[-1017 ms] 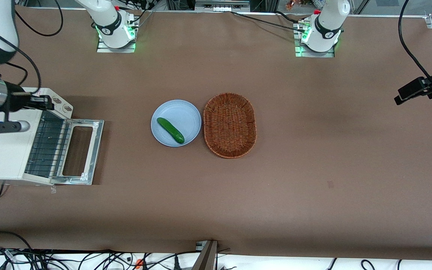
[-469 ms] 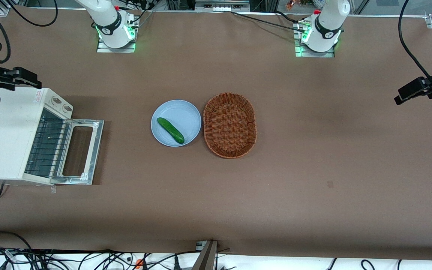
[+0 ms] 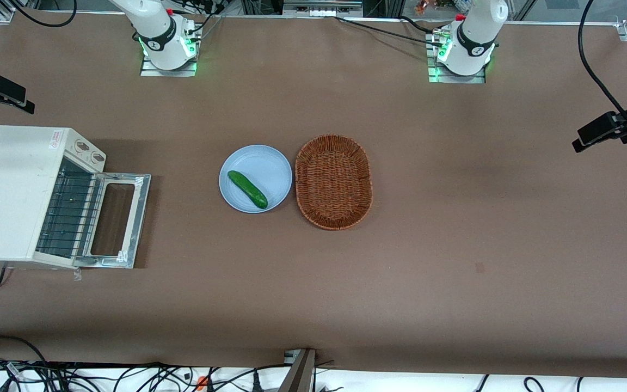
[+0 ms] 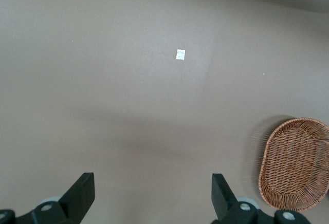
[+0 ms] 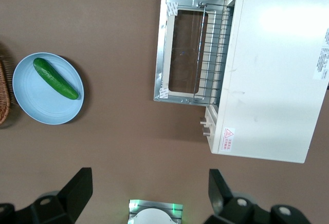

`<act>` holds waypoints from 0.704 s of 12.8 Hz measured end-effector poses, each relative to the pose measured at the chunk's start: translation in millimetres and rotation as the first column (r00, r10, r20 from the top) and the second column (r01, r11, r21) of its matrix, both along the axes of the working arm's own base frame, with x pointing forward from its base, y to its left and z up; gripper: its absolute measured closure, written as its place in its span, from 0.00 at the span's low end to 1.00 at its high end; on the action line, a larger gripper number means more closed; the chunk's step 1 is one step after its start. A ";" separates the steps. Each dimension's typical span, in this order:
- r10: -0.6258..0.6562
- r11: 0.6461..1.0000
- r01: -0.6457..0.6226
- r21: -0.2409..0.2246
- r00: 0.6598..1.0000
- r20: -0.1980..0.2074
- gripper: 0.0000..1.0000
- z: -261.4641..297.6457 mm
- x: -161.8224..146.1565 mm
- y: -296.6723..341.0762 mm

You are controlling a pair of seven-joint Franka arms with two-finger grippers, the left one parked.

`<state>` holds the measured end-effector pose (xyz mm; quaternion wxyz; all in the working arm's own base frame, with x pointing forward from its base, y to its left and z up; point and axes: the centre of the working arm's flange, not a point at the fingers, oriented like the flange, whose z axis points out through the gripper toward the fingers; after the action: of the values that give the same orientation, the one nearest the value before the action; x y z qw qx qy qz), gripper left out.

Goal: Open oven door with right arm only

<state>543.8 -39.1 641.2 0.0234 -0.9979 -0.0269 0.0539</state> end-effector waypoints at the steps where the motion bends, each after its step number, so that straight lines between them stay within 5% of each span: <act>1: -0.001 1.000 0.001 0.000 1.000 -0.003 0.00 -3.3 0.4 -0.4; 9: -0.007 0.999 0.007 -0.053 1.000 0.013 0.00 -13.7 9.8 -8.0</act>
<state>553.6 -47.1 627.5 -0.0032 -0.9986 -0.0221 0.0484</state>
